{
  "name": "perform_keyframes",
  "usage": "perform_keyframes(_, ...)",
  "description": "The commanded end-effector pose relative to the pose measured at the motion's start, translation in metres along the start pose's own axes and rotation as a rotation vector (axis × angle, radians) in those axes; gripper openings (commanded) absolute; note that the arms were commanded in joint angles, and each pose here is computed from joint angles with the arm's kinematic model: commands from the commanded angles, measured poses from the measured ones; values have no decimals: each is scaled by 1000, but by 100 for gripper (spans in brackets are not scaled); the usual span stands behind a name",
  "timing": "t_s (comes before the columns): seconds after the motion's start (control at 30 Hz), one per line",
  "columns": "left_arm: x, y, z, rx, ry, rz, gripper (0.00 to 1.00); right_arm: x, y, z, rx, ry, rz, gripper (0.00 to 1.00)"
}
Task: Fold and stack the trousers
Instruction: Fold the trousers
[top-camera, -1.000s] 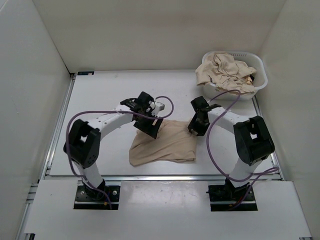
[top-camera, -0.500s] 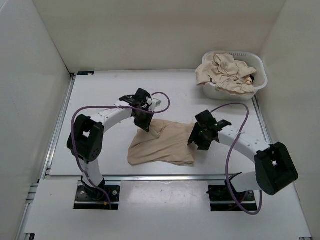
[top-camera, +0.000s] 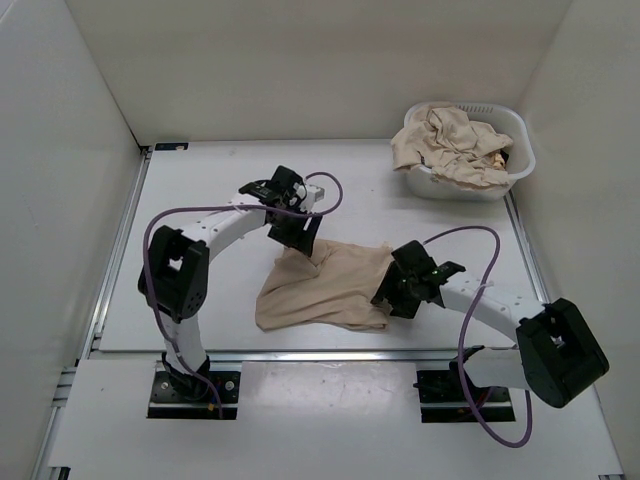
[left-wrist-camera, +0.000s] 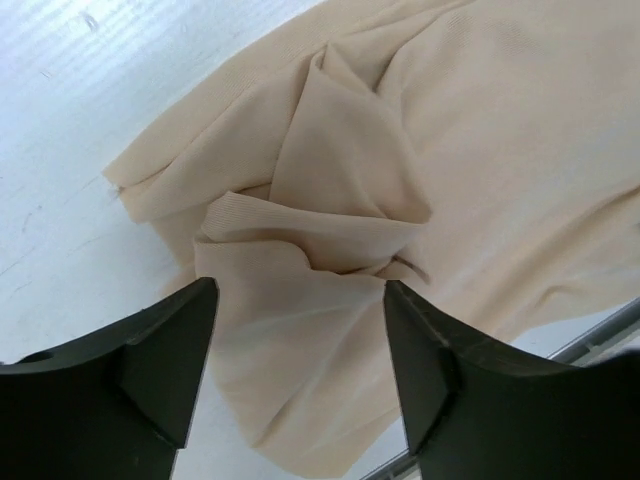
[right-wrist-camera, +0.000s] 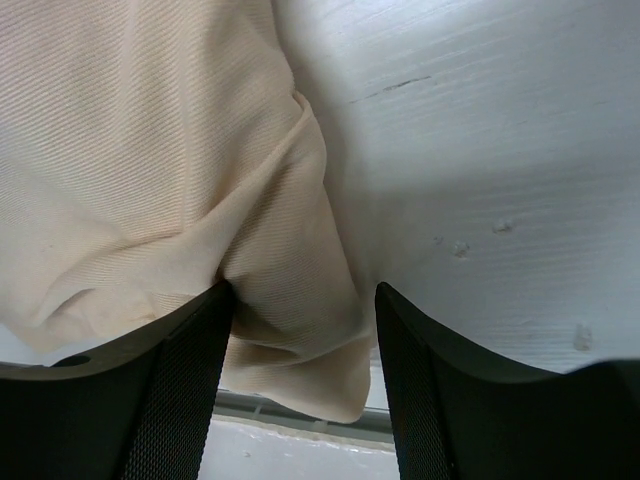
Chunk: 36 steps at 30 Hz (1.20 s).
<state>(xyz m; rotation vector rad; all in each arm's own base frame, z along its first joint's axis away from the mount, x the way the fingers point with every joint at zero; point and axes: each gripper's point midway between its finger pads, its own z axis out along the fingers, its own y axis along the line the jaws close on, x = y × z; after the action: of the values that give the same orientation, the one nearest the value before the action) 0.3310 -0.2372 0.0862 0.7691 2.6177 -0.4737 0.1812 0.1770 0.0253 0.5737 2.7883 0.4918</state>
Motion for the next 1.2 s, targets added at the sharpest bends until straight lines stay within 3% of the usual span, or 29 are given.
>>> perform_keyframes(0.0,14,4,17,-7,69,-9,77,6,10,5,-38,14,14,63)
perform_keyframes(0.03,16,5,20,-7,79,-11,61,5,11,7,-38,14,23,61)
perform_keyframes(0.1,14,12,23,-23,83,-22,41,7,13,8,-45,26,23,49)
perform_keyframes(0.13,11,14,25,-32,81,-21,24,7,13,8,-45,26,23,43)
perform_keyframes(0.17,11,19,25,-37,79,-31,16,9,10,8,-34,33,15,27)
perform_keyframes(0.27,6,31,21,-58,64,-51,14,4,-2,3,40,15,-24,11)
perform_keyframes(0.37,-11,53,7,-100,8,-85,14,-2,-4,1,43,8,-42,3)
perform_keyframes(0.57,-22,97,-10,-185,-30,-158,14,-2,-10,4,56,29,-57,0)
perform_keyframes(0.8,-8,121,7,-241,29,-192,16,-9,-9,13,101,63,-136,0)
perform_keyframes(0.87,-12,122,6,-242,20,-190,31,-11,-8,11,114,76,-164,11)
perform_keyframes(0.9,-12,122,6,-242,20,-190,55,-10,-10,13,122,83,-173,19)
perform_keyframes(0.93,-12,122,6,-242,20,-190,59,-11,-6,11,113,88,-186,38)
perform_keyframes(1.03,-17,138,-3,-302,2,-203,63,-14,-8,2,128,74,-198,58)
perform_keyframes(1.17,-35,156,-52,-404,-86,-221,66,-28,-2,-32,105,-17,-184,63)
